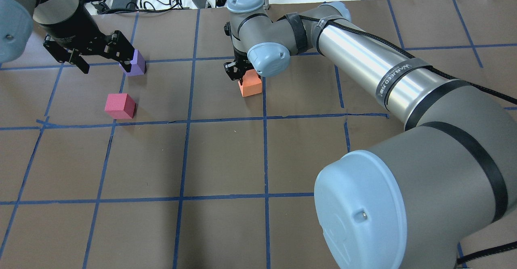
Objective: Arrange blocks in a line
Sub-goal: 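Carry the orange cube with the right gripper toward the middle of the table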
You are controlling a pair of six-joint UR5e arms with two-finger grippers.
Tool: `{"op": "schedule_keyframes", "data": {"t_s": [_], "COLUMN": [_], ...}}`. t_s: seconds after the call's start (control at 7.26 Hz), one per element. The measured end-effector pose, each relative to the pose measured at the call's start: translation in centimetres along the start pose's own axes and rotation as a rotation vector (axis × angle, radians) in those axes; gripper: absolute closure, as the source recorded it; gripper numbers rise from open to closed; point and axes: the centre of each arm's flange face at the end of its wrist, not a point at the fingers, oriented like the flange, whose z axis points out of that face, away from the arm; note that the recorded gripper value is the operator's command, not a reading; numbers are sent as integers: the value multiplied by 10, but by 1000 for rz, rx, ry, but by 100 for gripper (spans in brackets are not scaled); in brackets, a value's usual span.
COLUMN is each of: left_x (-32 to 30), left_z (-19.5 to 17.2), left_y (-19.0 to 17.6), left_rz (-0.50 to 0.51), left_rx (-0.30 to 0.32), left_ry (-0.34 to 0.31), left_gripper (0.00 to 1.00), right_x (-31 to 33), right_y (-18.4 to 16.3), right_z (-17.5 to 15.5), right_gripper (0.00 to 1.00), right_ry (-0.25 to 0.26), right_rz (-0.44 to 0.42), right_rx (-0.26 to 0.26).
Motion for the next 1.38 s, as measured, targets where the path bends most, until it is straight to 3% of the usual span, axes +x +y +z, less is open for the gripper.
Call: {"op": "schedule_keyframes", "data": {"t_s": [0.41,1.38], "left_x": [-3,-3], "left_z": [9,11], "left_y": [-10,-11], "left_rz": [1,1], "left_rx": [-13,-18], "left_ry": [-10,-9], "left_gripper": [0,0], "right_x": [-2,-6], "right_y": [5,12], "right_z": [4,15], "right_gripper": [70,68], "right_ry": [13,39], "right_rz": [88,94], "right_rx": [-26,-45]}}
